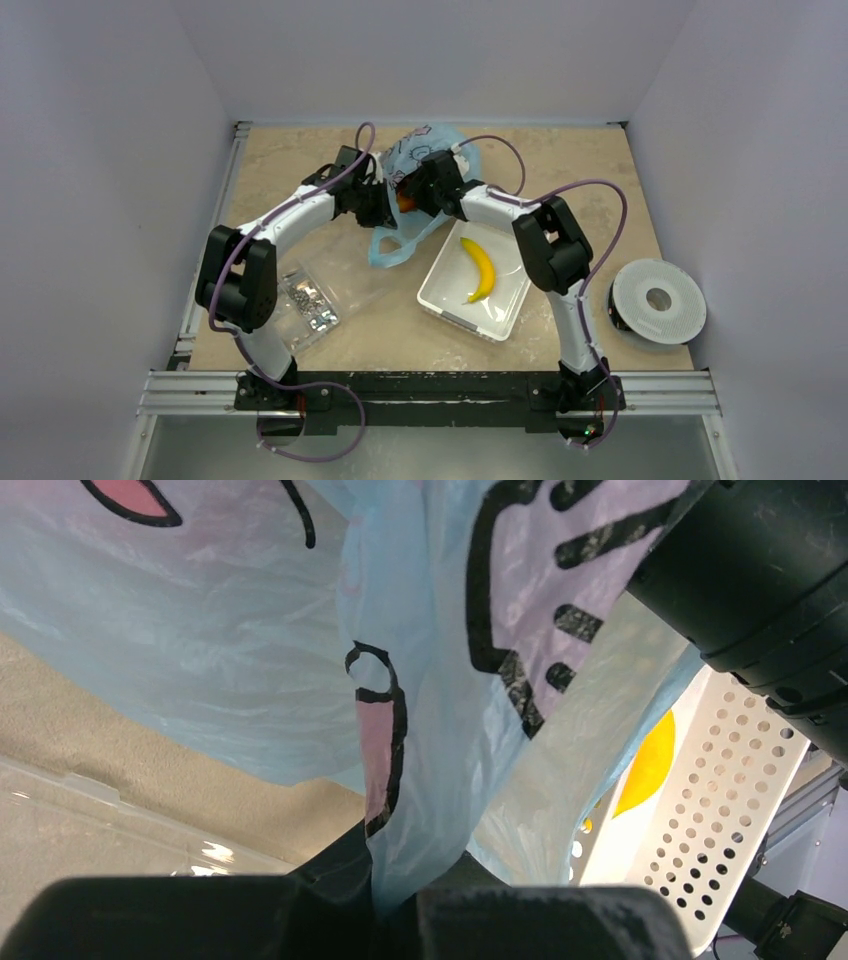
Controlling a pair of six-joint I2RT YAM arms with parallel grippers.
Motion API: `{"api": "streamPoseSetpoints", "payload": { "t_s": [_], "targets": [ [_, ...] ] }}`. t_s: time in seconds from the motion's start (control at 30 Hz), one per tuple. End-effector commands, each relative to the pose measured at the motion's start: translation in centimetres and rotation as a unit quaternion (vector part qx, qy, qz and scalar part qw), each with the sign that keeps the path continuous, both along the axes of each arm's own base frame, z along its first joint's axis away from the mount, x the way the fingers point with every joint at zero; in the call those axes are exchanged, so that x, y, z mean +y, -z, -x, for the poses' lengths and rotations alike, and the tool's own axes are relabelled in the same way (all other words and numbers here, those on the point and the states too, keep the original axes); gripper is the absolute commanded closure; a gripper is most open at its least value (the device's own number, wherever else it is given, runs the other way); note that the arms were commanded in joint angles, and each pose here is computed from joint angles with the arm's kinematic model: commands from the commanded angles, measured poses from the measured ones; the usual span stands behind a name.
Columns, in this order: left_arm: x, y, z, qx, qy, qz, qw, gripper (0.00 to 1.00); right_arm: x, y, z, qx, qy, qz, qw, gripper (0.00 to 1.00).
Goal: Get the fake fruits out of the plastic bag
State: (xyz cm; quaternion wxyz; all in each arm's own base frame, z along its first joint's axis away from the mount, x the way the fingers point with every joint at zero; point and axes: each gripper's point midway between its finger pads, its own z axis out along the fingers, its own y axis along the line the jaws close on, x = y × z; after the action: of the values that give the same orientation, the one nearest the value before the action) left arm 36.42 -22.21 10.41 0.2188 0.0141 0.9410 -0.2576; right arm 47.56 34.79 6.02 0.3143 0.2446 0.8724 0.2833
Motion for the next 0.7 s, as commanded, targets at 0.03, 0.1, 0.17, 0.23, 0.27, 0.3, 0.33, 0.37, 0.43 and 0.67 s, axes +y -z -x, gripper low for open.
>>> {"api": "streamPoseSetpoints", "payload": {
  "t_s": [0.03, 0.1, 0.17, 0.23, 0.27, 0.3, 0.33, 0.37, 0.43, 0.67],
  "targets": [
    [-1.0, -2.2, -0.7, -0.029, 0.011, 0.016, 0.999, 1.0, 0.4, 0.0, -1.4, 0.0, 0.02, -0.019, 1.0, 0.48],
    [-1.0, -2.1, -0.7, -0.029, 0.012, 0.014, 0.999, 1.0, 0.2, 0.4, -1.6, 0.001, 0.025, -0.017, 1.0, 0.48],
    [-1.1, -2.1, -0.6, -0.028, 0.012, 0.014, 0.999, 1.0, -0.1, 0.8, -1.8, 0.008, 0.029, -0.021, 0.999, 0.41],
    [-1.2, -2.1, -0.6, -0.028, 0.013, 0.016, 0.999, 1.0, -0.2, 0.9, -1.9, 0.011, 0.03, -0.033, 0.999, 0.33],
    [-1.2, -2.1, -0.6, -0.027, 0.014, 0.016, 0.999, 1.0, -0.3, 0.9, -2.0, 0.014, 0.034, -0.037, 0.999, 0.31],
    [-1.2, -2.1, -0.6, -0.027, 0.014, 0.017, 0.999, 1.0, -0.4, 1.0, -2.0, 0.016, 0.039, -0.042, 0.998, 0.3],
    [-1.2, -2.2, -0.7, -0.029, 0.014, 0.017, 0.999, 1.0, -0.8, 1.3, -2.2, 0.022, 0.048, -0.047, 0.997, 0.3],
    [-1.2, -2.1, -0.7, -0.029, 0.014, 0.016, 0.999, 1.0, -1.0, 1.4, -2.3, 0.028, 0.058, -0.055, 0.996, 0.31],
    [-1.1, -2.1, -0.6, -0.029, 0.013, 0.013, 0.999, 1.0, -1.2, 1.7, -2.4, 0.038, 0.069, -0.072, 0.994, 0.34],
    [-1.1, -2.0, -0.7, -0.028, 0.014, 0.012, 0.999, 1.0, -0.5, -1.0, -3.0, 0.007, 0.04, -0.079, 0.996, 0.53]
  ]
}}
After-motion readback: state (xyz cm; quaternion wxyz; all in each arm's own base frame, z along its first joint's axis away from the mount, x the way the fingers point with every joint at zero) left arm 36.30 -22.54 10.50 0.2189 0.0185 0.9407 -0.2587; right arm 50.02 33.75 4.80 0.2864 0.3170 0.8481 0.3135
